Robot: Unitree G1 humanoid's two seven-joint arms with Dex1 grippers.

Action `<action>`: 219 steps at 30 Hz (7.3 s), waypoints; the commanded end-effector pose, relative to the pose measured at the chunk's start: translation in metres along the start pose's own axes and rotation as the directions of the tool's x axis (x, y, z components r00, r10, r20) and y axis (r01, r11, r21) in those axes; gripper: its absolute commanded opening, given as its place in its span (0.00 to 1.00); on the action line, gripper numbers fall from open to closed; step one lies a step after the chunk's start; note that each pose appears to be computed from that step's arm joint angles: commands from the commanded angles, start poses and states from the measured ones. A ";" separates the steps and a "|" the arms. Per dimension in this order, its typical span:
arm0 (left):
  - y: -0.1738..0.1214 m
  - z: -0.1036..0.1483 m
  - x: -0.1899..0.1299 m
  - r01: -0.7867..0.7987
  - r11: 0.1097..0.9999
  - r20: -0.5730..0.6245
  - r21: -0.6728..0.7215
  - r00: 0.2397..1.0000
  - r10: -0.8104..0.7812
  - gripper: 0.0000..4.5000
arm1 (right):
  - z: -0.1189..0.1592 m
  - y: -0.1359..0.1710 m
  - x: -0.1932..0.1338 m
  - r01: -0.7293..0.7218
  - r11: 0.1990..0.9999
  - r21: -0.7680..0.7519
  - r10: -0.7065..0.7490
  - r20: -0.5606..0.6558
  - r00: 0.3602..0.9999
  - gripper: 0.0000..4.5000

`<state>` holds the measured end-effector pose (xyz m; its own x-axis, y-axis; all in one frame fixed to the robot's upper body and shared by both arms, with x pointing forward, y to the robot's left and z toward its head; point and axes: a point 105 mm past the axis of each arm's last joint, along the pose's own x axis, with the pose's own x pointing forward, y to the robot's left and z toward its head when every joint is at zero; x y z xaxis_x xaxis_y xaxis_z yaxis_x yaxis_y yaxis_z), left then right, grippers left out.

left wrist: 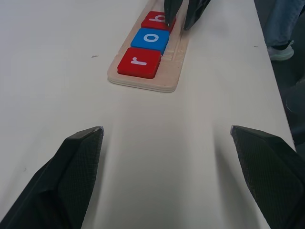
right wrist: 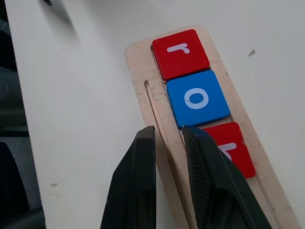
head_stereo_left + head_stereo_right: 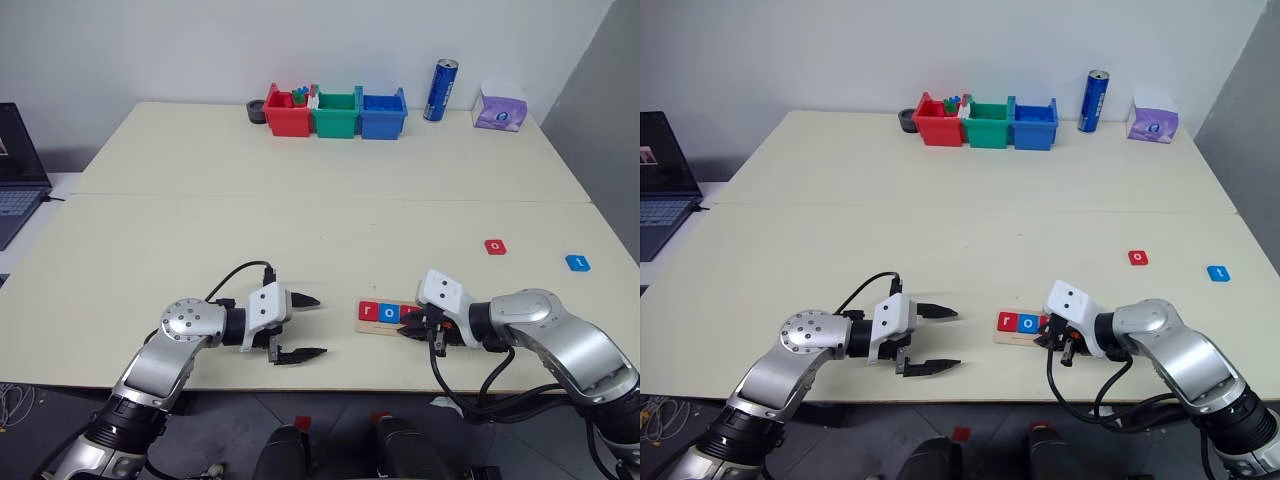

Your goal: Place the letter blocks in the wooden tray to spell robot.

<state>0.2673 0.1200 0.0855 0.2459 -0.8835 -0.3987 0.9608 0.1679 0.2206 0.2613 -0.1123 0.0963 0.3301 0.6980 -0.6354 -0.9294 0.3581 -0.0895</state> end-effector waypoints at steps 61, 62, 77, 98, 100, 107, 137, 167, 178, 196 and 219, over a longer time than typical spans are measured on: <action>-0.001 0.006 0.007 0.036 0.999 0.022 0.032 0.999 -0.037 1.00 | -0.080 -0.021 -0.054 0.730 0.235 0.641 -0.865 -0.204 0.458 0.32; -0.001 0.006 0.007 0.041 0.999 0.022 0.032 0.999 -0.042 1.00 | -0.083 -0.017 -0.051 0.734 0.220 0.643 -0.862 -0.224 0.455 0.32; -0.002 0.003 0.008 0.039 0.999 0.024 0.033 0.999 -0.040 1.00 | -0.057 -0.042 -0.079 0.747 0.193 0.636 -0.932 -0.120 0.342 1.00; 0.001 0.006 0.011 0.027 0.999 0.022 0.039 0.999 -0.028 1.00 | -0.072 -0.048 -0.098 0.325 0.944 0.061 -0.312 -0.157 0.937 1.00; 0.001 0.006 0.011 0.027 0.999 0.021 0.040 0.999 -0.028 1.00 | -0.075 -0.054 -0.096 0.311 0.949 0.050 -0.299 -0.166 0.940 1.00; 0.001 0.005 0.010 0.024 0.999 0.018 0.043 1.000 -0.025 1.00 | -0.082 -0.063 -0.088 0.233 0.972 0.038 -0.222 -0.198 0.955 1.00; 0.003 0.003 0.009 0.005 0.999 0.010 0.054 1.000 -0.005 1.00 | -0.009 -0.038 -0.033 0.058 0.990 -0.130 -0.074 -0.115 0.991 0.32; 0.000 0.004 0.010 -0.003 0.999 0.014 0.051 1.000 0.002 1.00 | -0.013 -0.041 -0.028 0.011 0.980 -0.199 -0.045 -0.169 0.985 0.70; -0.001 0.005 0.009 -0.007 0.999 0.014 0.050 1.000 0.007 1.00 | 0.018 -0.043 -0.054 0.120 0.983 -0.139 -0.124 -0.019 0.992 1.00; 0.001 0.003 0.009 -0.005 0.999 0.008 0.049 1.000 0.005 1.00 | -0.032 -0.024 -0.050 0.222 0.973 -0.069 -0.229 -0.113 0.967 0.01; 0.000 0.001 0.009 -0.018 0.999 0.006 0.050 1.000 0.018 1.00 | -0.023 -0.033 -0.031 0.166 0.977 -0.131 -0.181 -0.112 0.977 0.01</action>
<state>0.2699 0.1147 0.0753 0.2620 -0.8742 -0.4088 0.9549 0.1735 0.2409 0.2743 -0.1636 0.0921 0.4534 0.5380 -0.7106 -0.8789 0.4026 -0.2560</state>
